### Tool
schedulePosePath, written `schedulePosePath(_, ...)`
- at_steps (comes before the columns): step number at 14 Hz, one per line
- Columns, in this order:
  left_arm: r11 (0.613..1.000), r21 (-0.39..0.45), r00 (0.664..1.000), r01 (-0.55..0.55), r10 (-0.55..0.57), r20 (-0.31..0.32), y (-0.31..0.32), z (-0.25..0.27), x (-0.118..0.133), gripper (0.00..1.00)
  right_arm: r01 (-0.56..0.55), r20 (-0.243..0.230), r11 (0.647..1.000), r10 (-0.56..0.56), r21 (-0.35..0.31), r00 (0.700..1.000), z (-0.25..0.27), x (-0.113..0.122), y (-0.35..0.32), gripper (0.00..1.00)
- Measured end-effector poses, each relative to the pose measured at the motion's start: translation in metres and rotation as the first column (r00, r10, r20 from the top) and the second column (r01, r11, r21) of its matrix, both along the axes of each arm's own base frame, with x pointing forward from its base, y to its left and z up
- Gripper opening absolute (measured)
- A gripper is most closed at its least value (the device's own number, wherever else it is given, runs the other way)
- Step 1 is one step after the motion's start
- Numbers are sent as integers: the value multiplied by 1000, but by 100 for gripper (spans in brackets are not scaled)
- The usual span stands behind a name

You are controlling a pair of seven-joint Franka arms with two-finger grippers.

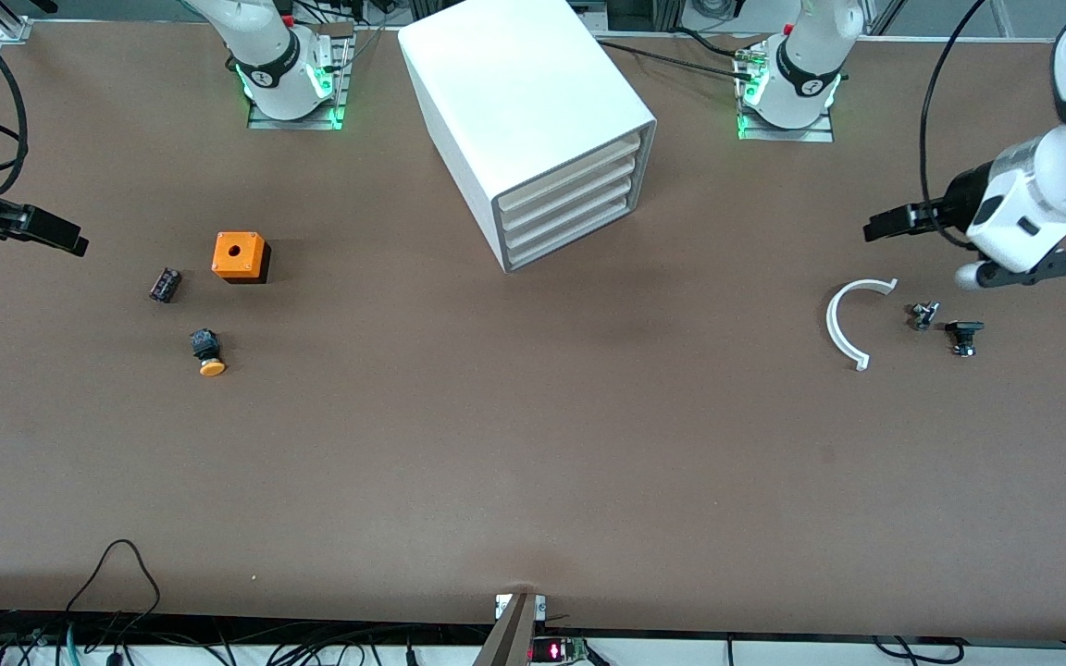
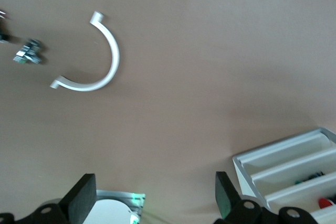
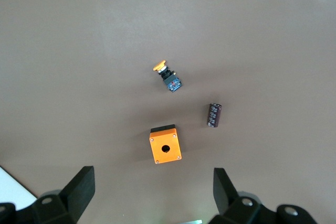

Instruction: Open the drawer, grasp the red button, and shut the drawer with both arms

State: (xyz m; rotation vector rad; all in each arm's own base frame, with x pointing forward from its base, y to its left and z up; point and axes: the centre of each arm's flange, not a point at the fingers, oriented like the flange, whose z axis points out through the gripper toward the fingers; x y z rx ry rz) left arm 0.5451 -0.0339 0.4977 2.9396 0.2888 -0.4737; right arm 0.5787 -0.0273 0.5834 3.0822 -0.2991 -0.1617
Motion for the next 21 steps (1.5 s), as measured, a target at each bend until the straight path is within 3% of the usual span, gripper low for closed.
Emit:
schedulePosePath(4,985,-170,979,41,-73,-189,-66,-80,7,100,-37,-8,999,37,23,999,-11,6,24,100)
schedulePosePath(6,958,-285,954,9,-95,-286,-111,-135,0,100,-64,-16,998,65,24,998,-17,9,41,100)
schedulePosePath(8,911,-410,931,-34,-121,-346,-148,-189,-18,100,-90,-28,996,90,25,996,-25,11,56,100)
schedulePosePath(11,795,-600,919,-91,-166,-359,-186,-251,-51,100,-145,-40,989,145,26,989,-38,15,89,100)
schedulePosePath(13,731,-675,920,-102,-188,-343,-210,-275,-72,100,-183,-30,983,183,27,983,-45,18,113,100)
schedulePosePath(15,701,-708,921,-88,-214,-326,-236,-285,-91,100,-225,-30,974,226,31,974,-53,18,140,100)
schedulePosePath(19,679,-734,918,-27,-274,-288,-263,-295,-122,99,-310,-29,950,312,42,950,-57,7,197,100)
schedulePosePath(20,669,-743,918,-5,-291,-268,-262,-300,-128,96,-324,-27,945,325,44,945,-56,6,202,100)
schedulePosePath(21,655,-755,918,18,-309,-247,-260,-305,-133,85,-345,-23,937,347,47,938,-56,5,206,100)
